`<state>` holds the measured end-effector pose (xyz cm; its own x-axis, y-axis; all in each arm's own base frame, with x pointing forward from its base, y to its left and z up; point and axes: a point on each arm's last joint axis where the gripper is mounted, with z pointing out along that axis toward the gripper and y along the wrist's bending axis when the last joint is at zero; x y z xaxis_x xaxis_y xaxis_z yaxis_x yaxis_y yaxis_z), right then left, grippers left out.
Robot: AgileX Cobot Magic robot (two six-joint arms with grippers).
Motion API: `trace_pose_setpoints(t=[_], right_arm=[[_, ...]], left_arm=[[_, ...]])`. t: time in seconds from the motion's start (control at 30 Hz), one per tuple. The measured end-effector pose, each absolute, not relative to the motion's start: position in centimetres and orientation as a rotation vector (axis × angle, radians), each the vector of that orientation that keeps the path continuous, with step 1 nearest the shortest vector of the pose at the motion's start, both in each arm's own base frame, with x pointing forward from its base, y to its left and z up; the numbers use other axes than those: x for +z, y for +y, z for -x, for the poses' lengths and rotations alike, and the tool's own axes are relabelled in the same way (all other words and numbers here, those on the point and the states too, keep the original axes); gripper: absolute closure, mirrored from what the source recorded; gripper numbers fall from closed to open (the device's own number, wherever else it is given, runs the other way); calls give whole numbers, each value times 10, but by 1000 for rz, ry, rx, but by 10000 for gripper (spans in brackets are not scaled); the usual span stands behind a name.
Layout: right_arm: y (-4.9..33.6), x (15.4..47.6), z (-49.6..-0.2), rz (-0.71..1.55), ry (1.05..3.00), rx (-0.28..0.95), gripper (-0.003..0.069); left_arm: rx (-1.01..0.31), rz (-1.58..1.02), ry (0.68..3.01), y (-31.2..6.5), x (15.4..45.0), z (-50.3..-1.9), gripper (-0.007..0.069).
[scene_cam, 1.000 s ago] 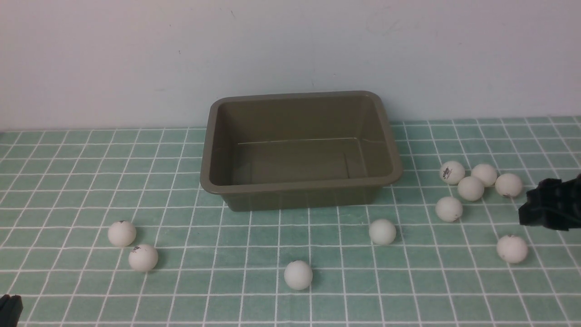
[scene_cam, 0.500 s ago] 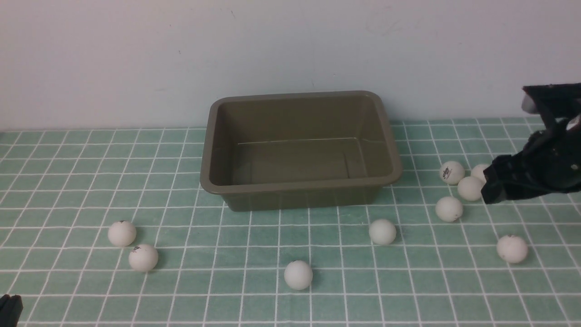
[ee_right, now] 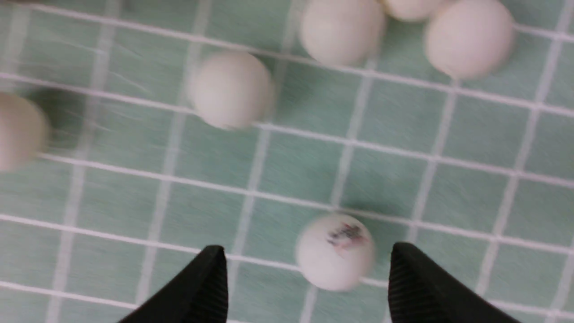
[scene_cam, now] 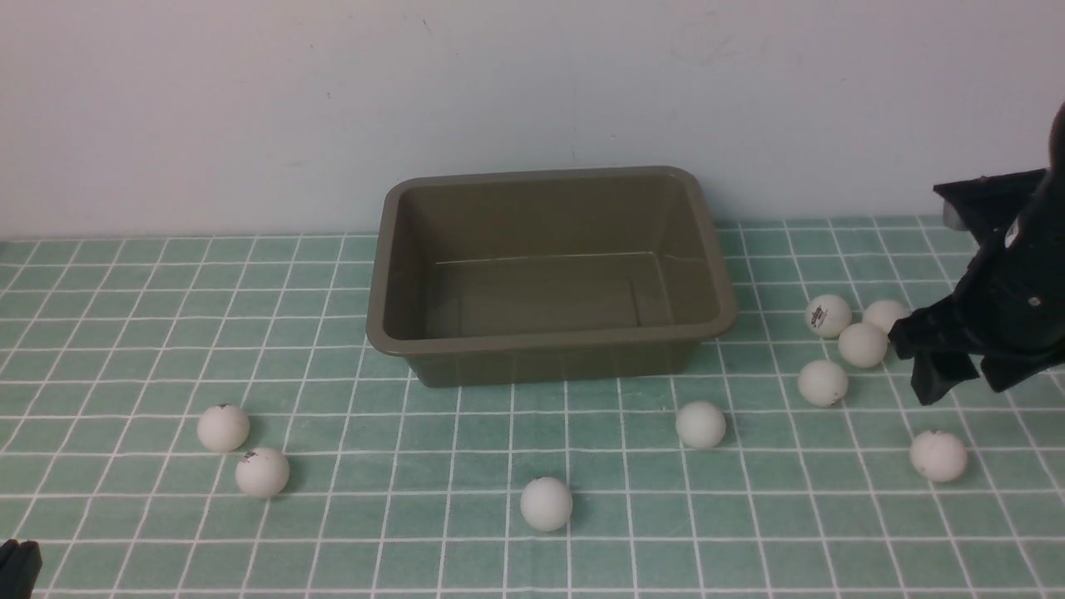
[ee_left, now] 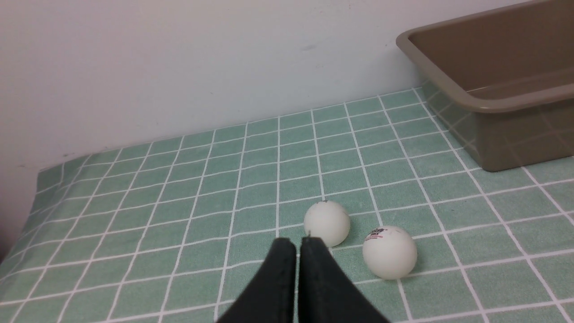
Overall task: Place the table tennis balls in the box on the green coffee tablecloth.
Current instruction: 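Reach for and grasp a ping pong ball on the table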
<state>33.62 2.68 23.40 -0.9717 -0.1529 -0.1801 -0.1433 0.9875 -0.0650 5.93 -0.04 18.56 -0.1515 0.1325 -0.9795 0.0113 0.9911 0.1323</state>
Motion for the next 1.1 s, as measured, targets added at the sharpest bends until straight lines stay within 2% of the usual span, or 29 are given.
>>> trace_pose_setpoints(t=[0.43, 0.8, 1.1], right_arm=[[28, 205, -346, 238, 3018, -79, 218], [28, 202, -347, 241, 3017, -83, 218], [27, 188, -348, 248, 3079, -95, 218]], left_arm=[[106, -108, 1721, 0, 186, -59, 629], [106, -108, 1721, 0, 186, -59, 629], [106, -108, 1721, 0, 186, -59, 629]])
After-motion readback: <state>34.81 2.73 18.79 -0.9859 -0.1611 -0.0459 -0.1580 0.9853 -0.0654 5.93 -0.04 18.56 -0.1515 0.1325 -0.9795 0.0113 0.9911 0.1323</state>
